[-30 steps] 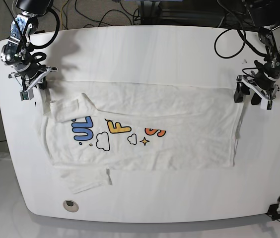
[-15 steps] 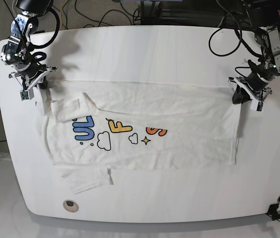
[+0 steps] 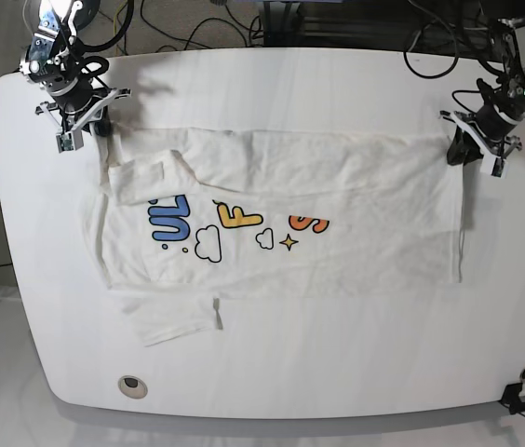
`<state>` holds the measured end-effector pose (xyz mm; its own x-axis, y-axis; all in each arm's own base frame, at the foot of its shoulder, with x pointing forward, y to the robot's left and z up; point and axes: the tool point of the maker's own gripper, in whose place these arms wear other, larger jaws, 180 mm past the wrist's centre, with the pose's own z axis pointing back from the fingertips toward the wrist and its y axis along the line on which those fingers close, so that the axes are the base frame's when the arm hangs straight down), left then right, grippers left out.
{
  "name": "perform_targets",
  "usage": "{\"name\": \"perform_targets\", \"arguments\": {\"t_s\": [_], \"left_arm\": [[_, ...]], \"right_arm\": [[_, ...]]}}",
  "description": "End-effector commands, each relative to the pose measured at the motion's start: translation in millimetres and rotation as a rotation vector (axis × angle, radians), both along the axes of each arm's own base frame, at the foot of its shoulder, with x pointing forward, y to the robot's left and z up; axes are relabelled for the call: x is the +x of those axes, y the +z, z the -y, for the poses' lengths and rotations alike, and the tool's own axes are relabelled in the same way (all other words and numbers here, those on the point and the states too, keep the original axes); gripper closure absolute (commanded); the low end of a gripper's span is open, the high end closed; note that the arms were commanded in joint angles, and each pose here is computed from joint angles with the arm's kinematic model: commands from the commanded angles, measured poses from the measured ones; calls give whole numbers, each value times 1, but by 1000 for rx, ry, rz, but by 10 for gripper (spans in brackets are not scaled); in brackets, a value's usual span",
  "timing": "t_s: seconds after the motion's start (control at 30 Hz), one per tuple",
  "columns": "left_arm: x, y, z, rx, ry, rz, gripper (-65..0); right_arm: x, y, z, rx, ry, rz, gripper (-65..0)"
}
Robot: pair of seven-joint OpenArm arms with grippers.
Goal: Fold the T-shirt properly
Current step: 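Pull the folded shirt with both grippers back toward the robot base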
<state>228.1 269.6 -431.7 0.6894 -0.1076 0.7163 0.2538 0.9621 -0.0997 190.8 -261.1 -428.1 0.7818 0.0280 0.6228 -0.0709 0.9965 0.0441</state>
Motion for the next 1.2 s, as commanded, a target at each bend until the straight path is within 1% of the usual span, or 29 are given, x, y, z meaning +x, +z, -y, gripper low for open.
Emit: {"name": "perform_targets", "arguments": {"t_s": [0.0,0.1,0.23,0.33,0.53,0.73,0.8,1.1,1.17], "left_arm": [[-24,-11,-7,77,-34,-100,0],[-46,-11,-12,96,-30,-129,0],[-73,-9,-16,117,-33,-163,0],[-84,-8,-22,129,-21,-178,0],[-111,-8,-41,154,21,-224,0],[-113,-9,-43,155,31,-226,0],[-111,-8,-43,156,29,-222,0],[-108,-6,-44,161,27,-215,0],[-103,-1,-43,166,20,-198,0]], "right_arm": [[-25,-8,5,-38,16,-88,0],[-43,-5,3,-60,37,-110,0],[-65,-8,3,-66,45,-155,0],[-82,-13,3,-65,46,-195,0],[-104,-17,5,-74,48,-245,0],[-110,-25,9,-64,34,-273,0],[-110,-24,15,-81,41,-277,0],[-108,-23,15,-83,44,-273,0],[-108,-23,15,-84,45,-272,0]]}}
